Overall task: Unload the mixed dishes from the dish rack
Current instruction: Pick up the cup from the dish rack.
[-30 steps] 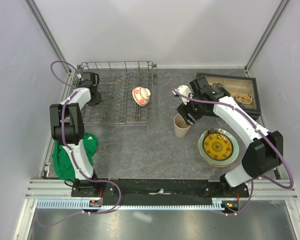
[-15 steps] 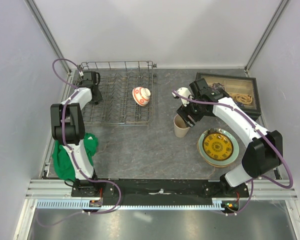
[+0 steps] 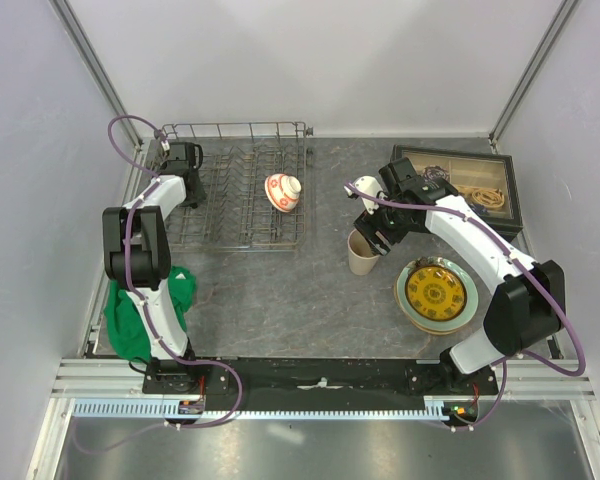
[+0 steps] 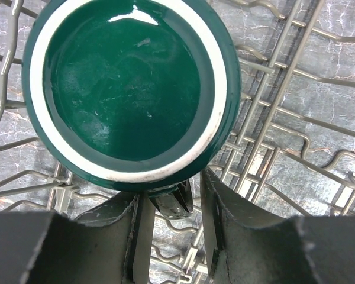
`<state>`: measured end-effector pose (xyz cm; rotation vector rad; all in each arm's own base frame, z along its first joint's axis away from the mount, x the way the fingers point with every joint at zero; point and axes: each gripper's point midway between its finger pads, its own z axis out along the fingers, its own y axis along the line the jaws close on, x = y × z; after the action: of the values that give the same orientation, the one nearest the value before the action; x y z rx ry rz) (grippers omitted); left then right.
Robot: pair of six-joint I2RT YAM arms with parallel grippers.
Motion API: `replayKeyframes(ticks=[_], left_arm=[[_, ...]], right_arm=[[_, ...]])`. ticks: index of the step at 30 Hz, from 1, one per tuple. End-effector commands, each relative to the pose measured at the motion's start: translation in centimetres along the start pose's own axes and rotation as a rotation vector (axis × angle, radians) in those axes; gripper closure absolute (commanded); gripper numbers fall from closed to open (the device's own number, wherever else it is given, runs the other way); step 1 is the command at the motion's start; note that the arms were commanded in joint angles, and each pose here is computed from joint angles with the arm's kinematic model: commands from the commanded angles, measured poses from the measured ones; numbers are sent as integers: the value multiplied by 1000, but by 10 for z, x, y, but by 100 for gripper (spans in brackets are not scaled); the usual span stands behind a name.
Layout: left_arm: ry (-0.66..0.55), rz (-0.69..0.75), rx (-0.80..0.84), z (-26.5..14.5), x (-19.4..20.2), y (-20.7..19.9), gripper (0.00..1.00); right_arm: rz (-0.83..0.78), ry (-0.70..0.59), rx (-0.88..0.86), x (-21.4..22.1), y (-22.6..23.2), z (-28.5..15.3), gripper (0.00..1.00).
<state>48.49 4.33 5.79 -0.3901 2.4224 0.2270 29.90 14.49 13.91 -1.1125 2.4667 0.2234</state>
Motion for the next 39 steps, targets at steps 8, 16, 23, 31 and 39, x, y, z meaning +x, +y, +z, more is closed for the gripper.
replayKeyframes(ticks=[8,16,23,31,39], left_arm=[[-26,28,-14,9,-5,1,61],[-15,32,-7,12,-1,0,67],[-10,30,1,12,1,-2,70],[-8,36,8,10,3,-3,94],[-35,50,25,-1,-7,-2,99]], right_arm=[[-12,-44,4,-7,-1,-7,23],[-12,-44,6,-6,-2,-7,23],[-5,-31,-2,-1,-1,-4,23],[-5,-31,-12,0,0,-2,23],[-2,-32,-16,2,0,0,23]])
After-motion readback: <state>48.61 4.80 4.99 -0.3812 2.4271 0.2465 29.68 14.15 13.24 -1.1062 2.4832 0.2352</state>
